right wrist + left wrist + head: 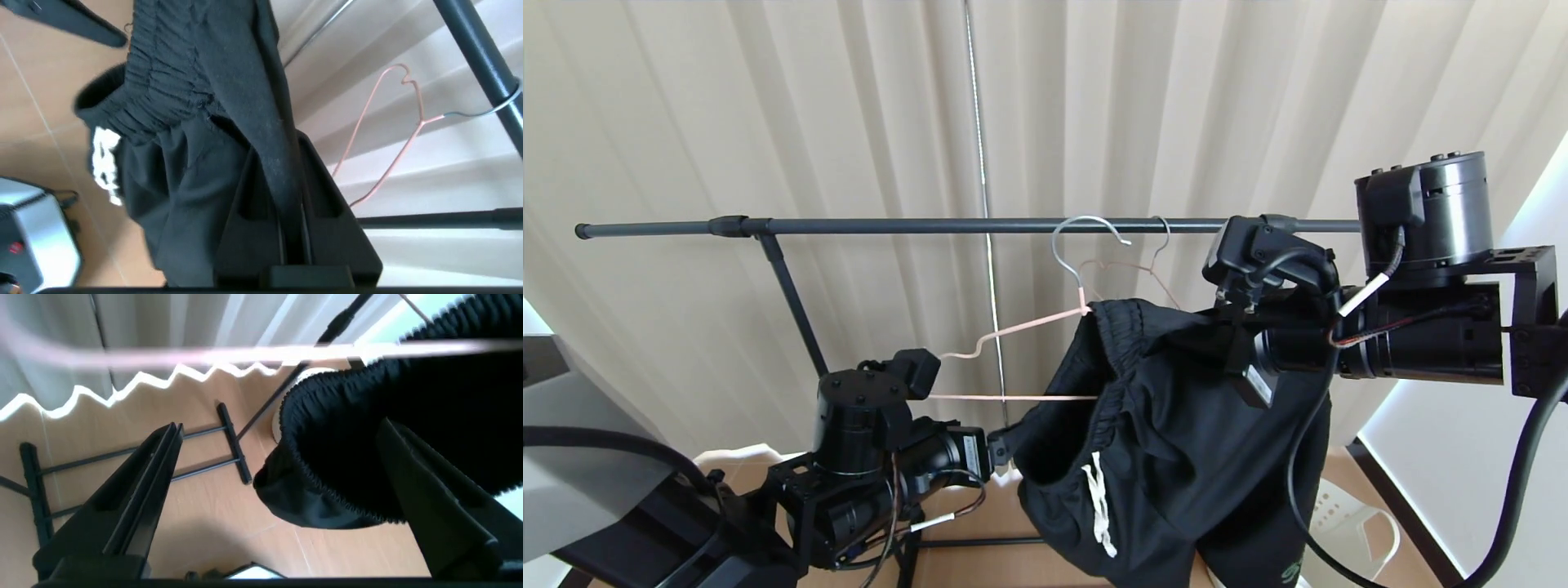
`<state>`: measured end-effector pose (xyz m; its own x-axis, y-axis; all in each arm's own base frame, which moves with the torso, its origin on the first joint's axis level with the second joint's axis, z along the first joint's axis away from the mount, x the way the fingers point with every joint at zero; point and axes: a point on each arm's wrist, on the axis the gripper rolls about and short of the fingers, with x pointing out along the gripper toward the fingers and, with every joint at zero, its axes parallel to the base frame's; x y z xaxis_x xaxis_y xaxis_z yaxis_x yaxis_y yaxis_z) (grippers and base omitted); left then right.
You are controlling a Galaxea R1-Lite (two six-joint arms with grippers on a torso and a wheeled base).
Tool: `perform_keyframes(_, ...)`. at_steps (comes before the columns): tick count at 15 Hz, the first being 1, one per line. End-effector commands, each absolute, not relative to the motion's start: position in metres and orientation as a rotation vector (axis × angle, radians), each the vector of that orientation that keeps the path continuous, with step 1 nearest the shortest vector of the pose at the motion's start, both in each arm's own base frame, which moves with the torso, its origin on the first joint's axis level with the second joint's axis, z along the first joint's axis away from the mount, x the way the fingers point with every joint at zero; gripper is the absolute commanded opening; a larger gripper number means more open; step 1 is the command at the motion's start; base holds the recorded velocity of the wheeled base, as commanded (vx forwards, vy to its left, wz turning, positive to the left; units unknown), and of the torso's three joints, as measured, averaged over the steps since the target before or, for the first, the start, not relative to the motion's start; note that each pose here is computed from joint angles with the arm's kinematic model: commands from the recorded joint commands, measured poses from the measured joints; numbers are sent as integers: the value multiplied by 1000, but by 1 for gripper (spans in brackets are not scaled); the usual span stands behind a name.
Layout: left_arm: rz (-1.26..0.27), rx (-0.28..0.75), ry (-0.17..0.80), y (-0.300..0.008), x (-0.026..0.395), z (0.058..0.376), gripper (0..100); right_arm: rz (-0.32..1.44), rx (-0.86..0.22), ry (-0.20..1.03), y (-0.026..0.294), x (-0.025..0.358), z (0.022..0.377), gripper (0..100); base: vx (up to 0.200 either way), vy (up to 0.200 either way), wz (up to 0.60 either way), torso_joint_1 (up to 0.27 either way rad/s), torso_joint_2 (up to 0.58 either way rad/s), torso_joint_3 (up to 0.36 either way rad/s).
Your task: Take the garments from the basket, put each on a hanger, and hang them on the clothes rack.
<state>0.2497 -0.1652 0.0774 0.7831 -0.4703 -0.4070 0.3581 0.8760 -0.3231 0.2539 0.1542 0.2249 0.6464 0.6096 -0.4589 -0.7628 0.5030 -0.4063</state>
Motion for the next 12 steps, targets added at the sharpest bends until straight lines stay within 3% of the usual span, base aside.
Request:
perform_keyframes(1,-438,-230,496,-175,253,73,100,843,-617,250,154,249,231,0,0,0,0,0,0,0)
perform_keyframes(11,-423,-207,505,-191,256,57,100,834,-594,236,152,246,237,0,0,0,0,0,0,0)
perform_keyframes(12,-426,-204,508,-191,255,56,0,835,-594,237,152,246,237,0,0,0,0,0,0,0)
